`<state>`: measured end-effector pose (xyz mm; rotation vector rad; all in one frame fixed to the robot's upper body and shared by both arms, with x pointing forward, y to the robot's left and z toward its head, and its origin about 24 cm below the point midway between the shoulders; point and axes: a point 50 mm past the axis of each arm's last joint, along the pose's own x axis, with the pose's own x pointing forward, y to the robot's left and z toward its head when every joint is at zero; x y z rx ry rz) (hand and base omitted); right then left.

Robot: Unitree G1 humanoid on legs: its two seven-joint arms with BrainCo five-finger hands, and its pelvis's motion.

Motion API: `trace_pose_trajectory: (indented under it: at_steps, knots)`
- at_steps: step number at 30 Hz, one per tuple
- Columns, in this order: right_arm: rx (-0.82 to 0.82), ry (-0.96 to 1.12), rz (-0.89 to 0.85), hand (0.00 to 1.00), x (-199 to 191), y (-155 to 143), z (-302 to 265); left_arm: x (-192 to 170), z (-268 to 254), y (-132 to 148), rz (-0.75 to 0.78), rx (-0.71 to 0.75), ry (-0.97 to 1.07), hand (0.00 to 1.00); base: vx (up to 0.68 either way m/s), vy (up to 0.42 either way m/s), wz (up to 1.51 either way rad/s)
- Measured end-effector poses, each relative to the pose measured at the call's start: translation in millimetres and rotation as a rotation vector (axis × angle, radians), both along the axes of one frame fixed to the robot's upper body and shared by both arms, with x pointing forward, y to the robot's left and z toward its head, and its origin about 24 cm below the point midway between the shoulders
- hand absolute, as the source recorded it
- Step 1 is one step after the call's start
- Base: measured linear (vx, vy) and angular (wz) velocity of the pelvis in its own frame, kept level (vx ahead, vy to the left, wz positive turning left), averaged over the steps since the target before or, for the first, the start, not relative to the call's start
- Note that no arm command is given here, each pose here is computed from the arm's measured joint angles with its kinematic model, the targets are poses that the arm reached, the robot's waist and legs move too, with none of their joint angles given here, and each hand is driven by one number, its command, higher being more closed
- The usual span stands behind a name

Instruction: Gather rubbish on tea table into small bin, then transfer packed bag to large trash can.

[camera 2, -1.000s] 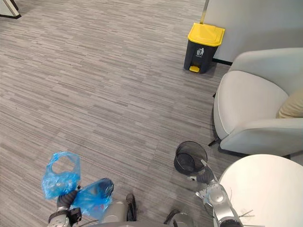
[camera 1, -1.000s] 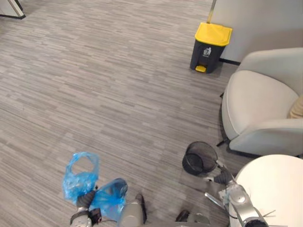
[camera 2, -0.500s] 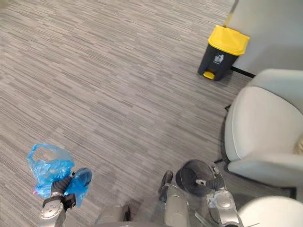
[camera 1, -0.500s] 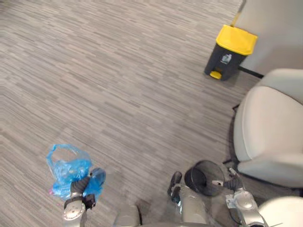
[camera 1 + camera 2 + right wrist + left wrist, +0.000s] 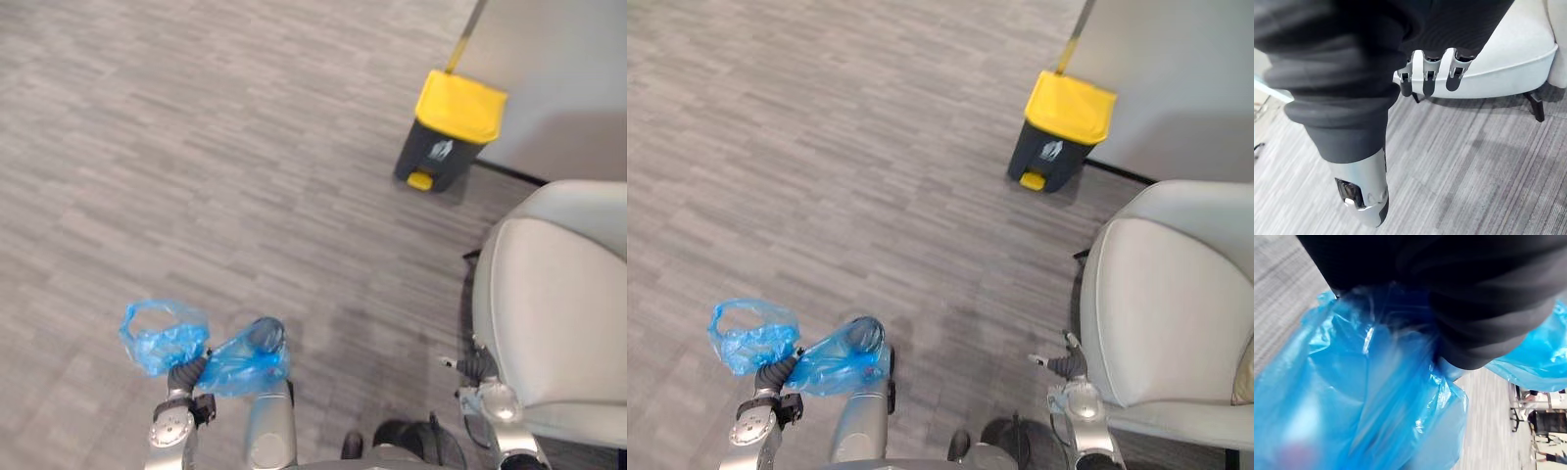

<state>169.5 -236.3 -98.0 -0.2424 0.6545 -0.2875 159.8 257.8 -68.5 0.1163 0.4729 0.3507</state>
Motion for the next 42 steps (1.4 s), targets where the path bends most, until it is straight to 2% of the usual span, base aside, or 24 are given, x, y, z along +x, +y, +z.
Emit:
trace_pose_trajectory:
  at_steps: [4, 8, 13, 17, 22, 27, 30, 36, 42]
  knots:
    - [0.015, 0.004, 0.038, 0.00, 3.1, 11.4, -1.7, -1.6, 0.3, 3.3, -0.022, 0.035, 0.025, 1.00, 0.54, 0.202, -0.30]
    - [0.009, -0.026, 0.045, 0.00, 14.5, 10.7, 4.1, 2.5, 5.7, 10.0, -0.011, 0.062, 0.009, 1.00, 0.46, 0.046, -0.29]
    - [-0.024, 0.011, 0.053, 0.00, 8.2, 3.9, 1.3, -1.5, 3.7, 16.6, 0.024, 0.069, 0.023, 1.00, 0.59, -0.121, 0.28]
    - [-0.060, 0.001, 0.054, 0.00, 9.1, -8.6, 7.0, -3.4, -4.8, 3.9, 0.011, 0.036, 0.045, 1.00, 0.62, -0.209, 0.06]
    - [-0.020, -0.047, 0.044, 0.00, 20.5, 5.1, 10.3, -1.3, -12.2, -9.2, -0.010, -0.004, 0.063, 1.00, 0.56, -0.124, -0.44]
    - [-0.026, -0.083, -0.006, 0.00, 29.6, -4.1, 17.3, 2.4, -11.1, -13.0, -0.008, -0.017, 0.047, 1.00, 0.48, 0.136, -0.82]
    - [-0.002, -0.025, -0.017, 0.00, 14.9, 2.0, 4.6, 5.0, -4.6, -6.1, 0.019, -0.004, 0.015, 1.00, 0.50, 0.270, -0.44]
    - [0.013, 0.005, 0.029, 0.00, 13.3, 13.7, -1.4, -17.1, -11.9, 4.0, 0.041, 0.023, 0.088, 1.00, 0.43, 0.134, -0.39]
    - [-0.018, 0.018, 0.049, 0.00, 17.6, 10.1, -1.1, -18.1, -8.2, 16.2, 0.069, 0.060, 0.088, 1.00, 0.41, -0.068, 0.03]
